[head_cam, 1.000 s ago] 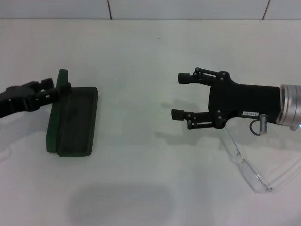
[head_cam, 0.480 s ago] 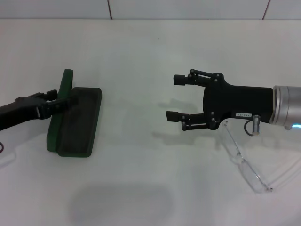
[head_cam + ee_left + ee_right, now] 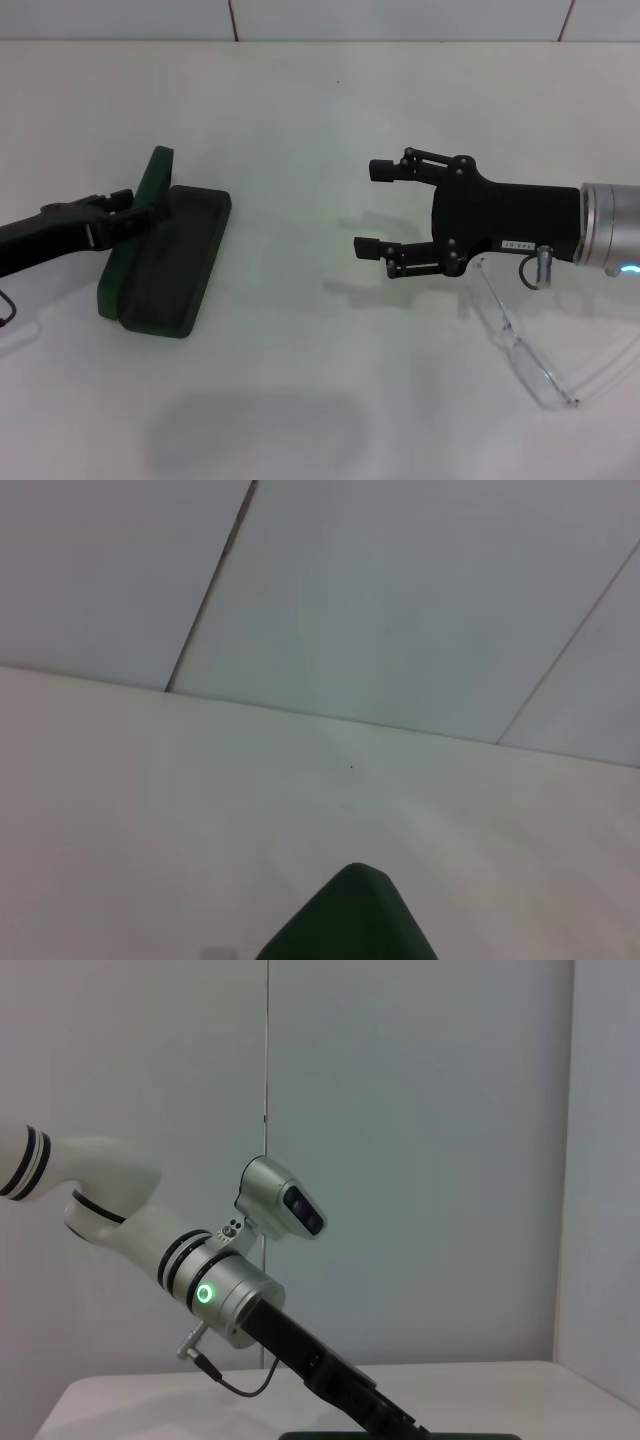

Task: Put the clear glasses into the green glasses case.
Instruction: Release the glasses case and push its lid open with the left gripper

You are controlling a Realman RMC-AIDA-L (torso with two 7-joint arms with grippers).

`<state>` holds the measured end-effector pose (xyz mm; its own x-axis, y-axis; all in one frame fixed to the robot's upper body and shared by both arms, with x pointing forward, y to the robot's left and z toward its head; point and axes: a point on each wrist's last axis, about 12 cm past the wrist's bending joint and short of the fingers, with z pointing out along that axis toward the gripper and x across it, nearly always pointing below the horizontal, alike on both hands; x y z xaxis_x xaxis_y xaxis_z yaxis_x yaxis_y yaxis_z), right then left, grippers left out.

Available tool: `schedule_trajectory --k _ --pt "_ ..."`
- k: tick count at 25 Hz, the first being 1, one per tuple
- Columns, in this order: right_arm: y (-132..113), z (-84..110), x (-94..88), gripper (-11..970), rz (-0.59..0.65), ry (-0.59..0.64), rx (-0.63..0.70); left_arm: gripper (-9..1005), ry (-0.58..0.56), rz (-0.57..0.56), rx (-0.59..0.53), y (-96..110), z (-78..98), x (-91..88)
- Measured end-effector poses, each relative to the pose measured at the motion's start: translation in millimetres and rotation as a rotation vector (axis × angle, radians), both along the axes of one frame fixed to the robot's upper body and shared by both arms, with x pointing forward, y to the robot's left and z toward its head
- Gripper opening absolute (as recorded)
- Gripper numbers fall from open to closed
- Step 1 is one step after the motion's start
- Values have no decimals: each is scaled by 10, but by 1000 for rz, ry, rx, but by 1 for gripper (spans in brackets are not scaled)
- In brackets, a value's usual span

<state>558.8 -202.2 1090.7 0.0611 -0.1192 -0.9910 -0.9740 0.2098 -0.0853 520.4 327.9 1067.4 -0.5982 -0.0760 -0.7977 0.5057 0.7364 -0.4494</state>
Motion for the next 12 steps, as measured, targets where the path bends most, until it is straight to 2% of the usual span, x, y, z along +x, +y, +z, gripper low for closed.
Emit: schedule_trajectory --k 5,12 --pt "-13 -4 0 869 -4 0 -2 747 -5 7 -5 -5 6 16" --pt "-53 4 12 868 -19 -5 1 471 -7 1 -2 -29 9 34"
